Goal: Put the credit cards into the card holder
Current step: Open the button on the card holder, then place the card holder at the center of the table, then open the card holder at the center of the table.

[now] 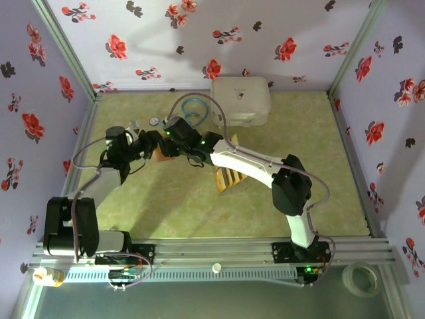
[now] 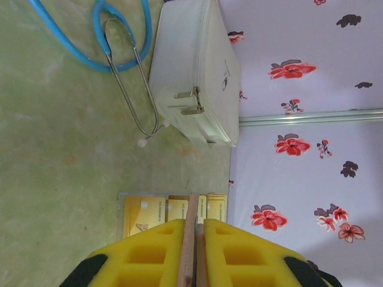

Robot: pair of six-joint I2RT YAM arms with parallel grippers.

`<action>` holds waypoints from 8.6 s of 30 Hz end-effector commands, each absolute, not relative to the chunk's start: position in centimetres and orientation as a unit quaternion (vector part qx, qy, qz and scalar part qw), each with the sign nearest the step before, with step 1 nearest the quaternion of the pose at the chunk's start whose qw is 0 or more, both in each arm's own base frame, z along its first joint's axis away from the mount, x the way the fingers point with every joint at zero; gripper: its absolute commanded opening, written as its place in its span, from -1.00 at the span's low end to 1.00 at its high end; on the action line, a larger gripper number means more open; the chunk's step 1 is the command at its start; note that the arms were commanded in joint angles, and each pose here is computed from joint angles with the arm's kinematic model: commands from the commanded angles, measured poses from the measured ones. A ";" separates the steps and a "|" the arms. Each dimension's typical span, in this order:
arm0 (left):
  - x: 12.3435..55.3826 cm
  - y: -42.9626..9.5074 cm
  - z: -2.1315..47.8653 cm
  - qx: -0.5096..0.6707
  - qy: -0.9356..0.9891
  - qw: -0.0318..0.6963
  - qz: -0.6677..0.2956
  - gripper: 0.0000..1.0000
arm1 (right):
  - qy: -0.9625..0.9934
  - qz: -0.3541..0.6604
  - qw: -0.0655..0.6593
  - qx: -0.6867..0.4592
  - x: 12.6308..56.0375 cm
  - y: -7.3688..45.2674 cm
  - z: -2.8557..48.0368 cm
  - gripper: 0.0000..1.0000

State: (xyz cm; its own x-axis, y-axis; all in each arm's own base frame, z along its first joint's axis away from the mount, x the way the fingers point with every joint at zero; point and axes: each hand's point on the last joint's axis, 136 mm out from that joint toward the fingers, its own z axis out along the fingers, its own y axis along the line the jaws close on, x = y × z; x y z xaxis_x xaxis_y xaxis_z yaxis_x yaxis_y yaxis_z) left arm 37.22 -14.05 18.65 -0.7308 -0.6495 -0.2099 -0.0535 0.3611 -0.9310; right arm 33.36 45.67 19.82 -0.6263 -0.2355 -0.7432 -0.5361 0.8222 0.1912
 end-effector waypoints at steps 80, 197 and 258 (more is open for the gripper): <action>31.5 -7.8 9.9 -0.254 0.881 0.279 -0.284 0.72 | 0.850 0.479 0.200 -0.088 29.4 43.5 20.2 -1.00; 30.9 -15.1 5.9 -0.034 0.954 0.227 -0.193 -0.68 | 0.924 0.346 0.140 -0.085 28.4 40.2 3.8 -0.69; 34.4 -17.5 11.3 -0.113 0.872 0.279 -0.385 -1.00 | 0.943 0.314 0.099 -0.039 28.2 37.4 -1.2 -0.75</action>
